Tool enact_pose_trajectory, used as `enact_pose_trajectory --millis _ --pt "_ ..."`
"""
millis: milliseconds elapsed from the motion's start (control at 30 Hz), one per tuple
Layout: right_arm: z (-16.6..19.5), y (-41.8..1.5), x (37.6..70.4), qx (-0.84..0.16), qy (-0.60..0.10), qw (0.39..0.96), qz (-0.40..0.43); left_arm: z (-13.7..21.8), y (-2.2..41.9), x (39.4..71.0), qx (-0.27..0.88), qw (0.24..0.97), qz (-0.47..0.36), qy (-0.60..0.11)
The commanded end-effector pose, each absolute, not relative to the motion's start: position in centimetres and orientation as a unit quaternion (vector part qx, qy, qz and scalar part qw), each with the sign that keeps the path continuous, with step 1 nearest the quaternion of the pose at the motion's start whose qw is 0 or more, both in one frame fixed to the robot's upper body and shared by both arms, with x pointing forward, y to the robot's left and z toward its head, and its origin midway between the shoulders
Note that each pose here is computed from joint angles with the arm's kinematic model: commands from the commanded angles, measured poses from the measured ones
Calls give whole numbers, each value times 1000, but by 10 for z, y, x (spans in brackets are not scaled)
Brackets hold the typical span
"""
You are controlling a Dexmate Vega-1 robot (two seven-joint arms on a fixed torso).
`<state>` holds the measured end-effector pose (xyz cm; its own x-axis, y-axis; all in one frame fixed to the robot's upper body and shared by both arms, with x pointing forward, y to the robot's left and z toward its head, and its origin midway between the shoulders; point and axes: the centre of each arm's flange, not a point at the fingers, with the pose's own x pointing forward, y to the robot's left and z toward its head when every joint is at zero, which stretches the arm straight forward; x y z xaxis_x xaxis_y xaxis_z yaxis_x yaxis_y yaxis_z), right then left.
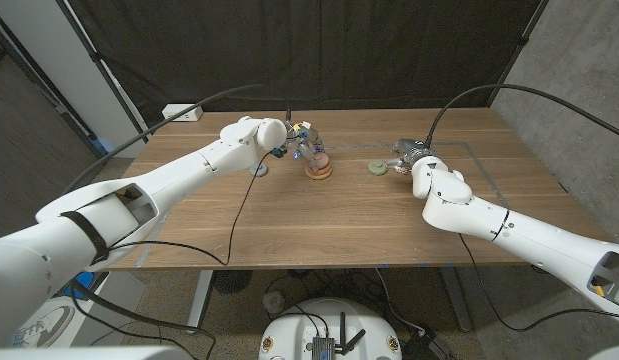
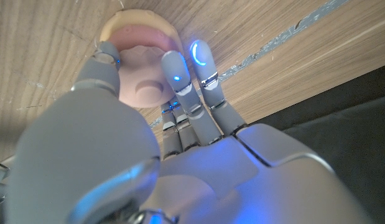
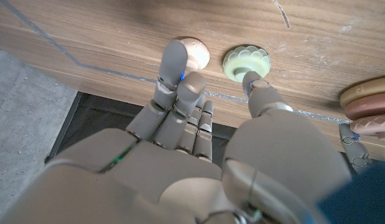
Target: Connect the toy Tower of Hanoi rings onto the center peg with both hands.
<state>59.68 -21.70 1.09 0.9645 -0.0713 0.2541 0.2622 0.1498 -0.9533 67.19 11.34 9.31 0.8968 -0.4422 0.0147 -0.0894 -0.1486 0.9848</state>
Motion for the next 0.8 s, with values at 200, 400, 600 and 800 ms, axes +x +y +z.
enact_pose_trajectory --millis 200,400,600,800 --pt "10 -217 597 -644 -75 754 -108 91 115 672 748 626 -138 -172" --pt "10 -218 597 -642 -73 755 -109 91 112 673 749 625 -140 -170" --pt "9 -220 597 -641 -72 756 -109 91 109 673 755 619 -137 -170" --pt "9 -221 596 -641 -72 756 -109 92 108 673 759 615 -136 -168"
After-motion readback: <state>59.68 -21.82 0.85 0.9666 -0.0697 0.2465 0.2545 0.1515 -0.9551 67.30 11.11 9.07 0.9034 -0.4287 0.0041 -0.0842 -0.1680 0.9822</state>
